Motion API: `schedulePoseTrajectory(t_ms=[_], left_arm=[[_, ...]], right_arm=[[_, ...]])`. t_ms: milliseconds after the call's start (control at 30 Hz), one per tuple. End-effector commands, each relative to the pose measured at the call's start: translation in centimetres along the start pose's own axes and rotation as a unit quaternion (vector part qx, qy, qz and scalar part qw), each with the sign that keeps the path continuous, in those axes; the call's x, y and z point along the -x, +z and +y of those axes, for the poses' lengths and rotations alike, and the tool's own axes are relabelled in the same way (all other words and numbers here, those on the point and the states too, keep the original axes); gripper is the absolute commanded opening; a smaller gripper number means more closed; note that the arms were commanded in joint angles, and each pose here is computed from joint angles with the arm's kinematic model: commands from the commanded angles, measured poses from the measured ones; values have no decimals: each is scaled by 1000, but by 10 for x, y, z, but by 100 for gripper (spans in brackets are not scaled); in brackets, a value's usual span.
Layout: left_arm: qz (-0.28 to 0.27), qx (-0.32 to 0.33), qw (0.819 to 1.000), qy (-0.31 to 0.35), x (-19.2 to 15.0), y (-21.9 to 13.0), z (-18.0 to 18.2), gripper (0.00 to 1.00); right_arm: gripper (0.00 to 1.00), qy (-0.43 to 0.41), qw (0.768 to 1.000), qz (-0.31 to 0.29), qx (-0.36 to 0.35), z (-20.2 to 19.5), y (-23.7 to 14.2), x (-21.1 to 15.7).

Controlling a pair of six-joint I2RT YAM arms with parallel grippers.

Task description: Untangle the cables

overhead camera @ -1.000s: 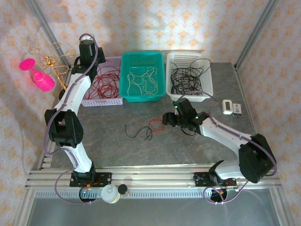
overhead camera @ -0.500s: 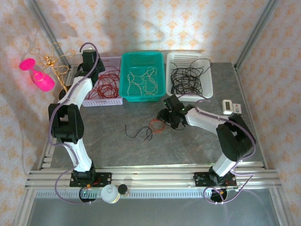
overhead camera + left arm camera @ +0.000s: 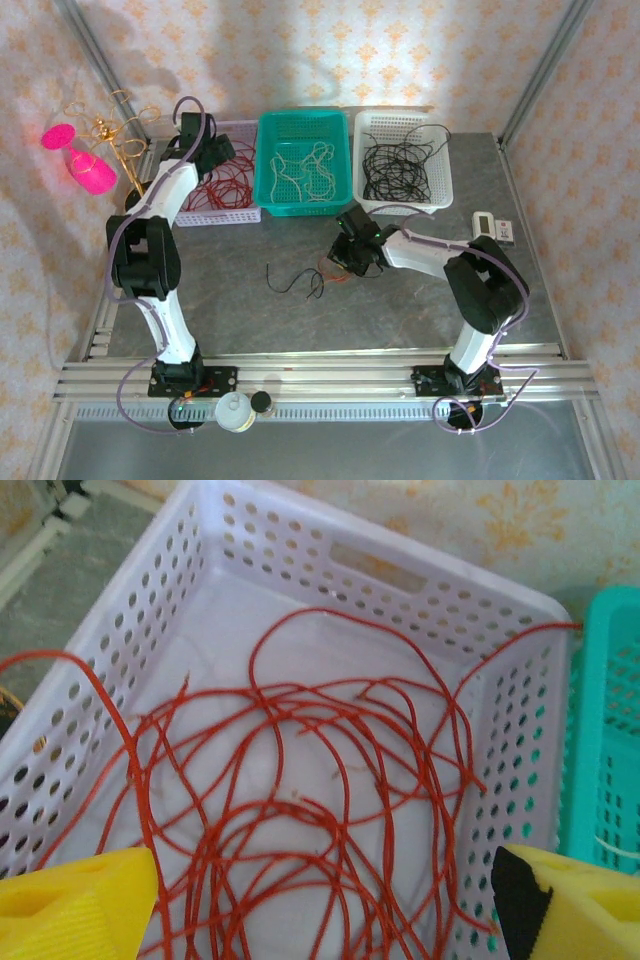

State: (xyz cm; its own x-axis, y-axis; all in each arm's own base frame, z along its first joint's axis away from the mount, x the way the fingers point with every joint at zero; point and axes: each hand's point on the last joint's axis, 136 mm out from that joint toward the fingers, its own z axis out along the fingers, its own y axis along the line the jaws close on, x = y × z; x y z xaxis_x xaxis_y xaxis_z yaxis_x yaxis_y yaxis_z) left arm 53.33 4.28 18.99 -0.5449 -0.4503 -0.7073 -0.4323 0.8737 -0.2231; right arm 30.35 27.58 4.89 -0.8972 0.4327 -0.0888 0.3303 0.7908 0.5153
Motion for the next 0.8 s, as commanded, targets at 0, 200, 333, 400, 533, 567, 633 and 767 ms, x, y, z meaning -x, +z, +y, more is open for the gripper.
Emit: schedulePoseTrajectory(t_ms=[0, 200, 333, 400, 533, 567, 633, 767], left_arm=[[14, -33, 999, -30, -2, -45, -1, 90], [17, -84, 995, -50, -26, -88, -1, 91], [24, -120, 992, -35, -36, -113, -7, 90], [26, -135, 990, -27, -40, -127, -10, 89], [38, -194, 980, 16, -59, -163, -39, 84], [46, -224, 973, 40, -70, -176, -53, 82], [65, -305, 947, 80, -96, -205, -86, 80], [109, -395, 909, 78, -141, -238, -119, 78]], right_arm=[[10, -25, 998, -52, -10, 1, -18, 16], [0, -83, 992, -97, 12, 18, -54, 28], [0, -137, 983, -110, 60, 38, -85, 26], [0, -158, 978, -105, 85, 47, -98, 22], [0, -197, 959, -62, 195, 79, -129, 5], [0, -208, 952, -56, 219, 86, -140, 1], [0, -224, 941, -41, 250, 92, -156, -3], [0, -266, 917, 0, 297, 95, -182, -15]])
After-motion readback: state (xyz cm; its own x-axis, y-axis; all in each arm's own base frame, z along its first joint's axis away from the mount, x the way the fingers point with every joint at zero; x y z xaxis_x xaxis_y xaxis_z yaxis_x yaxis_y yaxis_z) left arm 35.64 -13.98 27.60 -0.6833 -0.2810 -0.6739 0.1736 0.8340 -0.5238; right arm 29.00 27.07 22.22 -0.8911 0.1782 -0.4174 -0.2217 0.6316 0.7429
